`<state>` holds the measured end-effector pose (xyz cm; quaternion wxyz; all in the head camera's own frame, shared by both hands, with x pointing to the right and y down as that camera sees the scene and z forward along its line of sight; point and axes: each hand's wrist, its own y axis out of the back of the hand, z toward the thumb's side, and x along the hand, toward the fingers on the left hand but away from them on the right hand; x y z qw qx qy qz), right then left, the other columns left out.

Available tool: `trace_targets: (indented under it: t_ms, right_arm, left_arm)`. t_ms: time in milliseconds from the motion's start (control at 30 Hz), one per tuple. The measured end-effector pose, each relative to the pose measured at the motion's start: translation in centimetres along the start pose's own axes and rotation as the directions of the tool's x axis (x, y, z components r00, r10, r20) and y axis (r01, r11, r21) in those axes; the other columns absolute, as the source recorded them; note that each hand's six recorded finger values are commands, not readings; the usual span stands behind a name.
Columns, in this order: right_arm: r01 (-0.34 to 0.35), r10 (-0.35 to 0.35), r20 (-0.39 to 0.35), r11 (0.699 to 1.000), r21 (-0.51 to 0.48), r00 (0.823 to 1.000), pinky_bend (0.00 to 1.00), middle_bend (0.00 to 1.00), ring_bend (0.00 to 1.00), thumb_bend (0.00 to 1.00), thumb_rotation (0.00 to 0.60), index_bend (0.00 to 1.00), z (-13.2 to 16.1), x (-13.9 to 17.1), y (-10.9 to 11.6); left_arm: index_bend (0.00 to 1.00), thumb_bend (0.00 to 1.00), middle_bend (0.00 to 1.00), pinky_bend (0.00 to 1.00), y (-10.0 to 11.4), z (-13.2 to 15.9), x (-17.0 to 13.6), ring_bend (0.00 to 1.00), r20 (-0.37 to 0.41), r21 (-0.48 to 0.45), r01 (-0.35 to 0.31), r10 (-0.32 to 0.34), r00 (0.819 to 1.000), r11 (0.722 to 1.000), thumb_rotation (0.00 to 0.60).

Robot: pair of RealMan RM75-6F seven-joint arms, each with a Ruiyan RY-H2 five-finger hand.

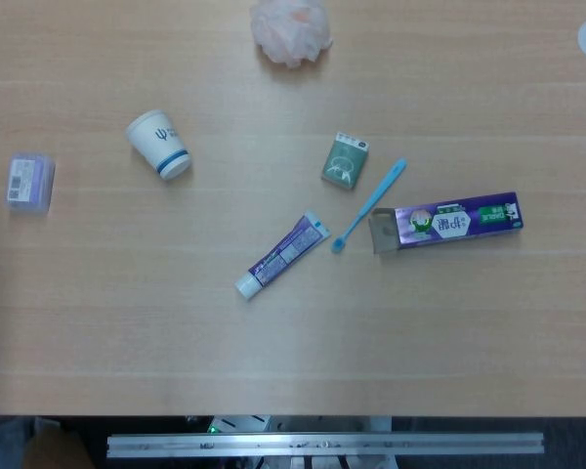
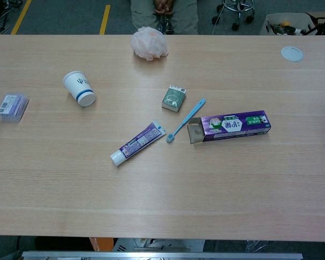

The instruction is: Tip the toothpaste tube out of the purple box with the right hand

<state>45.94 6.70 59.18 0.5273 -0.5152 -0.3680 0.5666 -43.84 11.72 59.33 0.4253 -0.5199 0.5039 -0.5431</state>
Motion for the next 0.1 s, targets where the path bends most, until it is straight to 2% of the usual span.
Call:
trace_targets:
  t_ms: [100]
  right_arm:
    - [-0.001, 0.001, -0.007, 1.0, 0.004, 1.0, 0.44, 0.3, 0.24, 0.31, 0.6, 0.12, 0.28, 0.52, -0.02]
  left_arm:
    - [0.23, 0.33, 0.2, 0.19, 0.04, -0.09, -0.11, 0.18, -0.004, 0.001, -0.001, 0.001, 1.0, 1.0, 0.6]
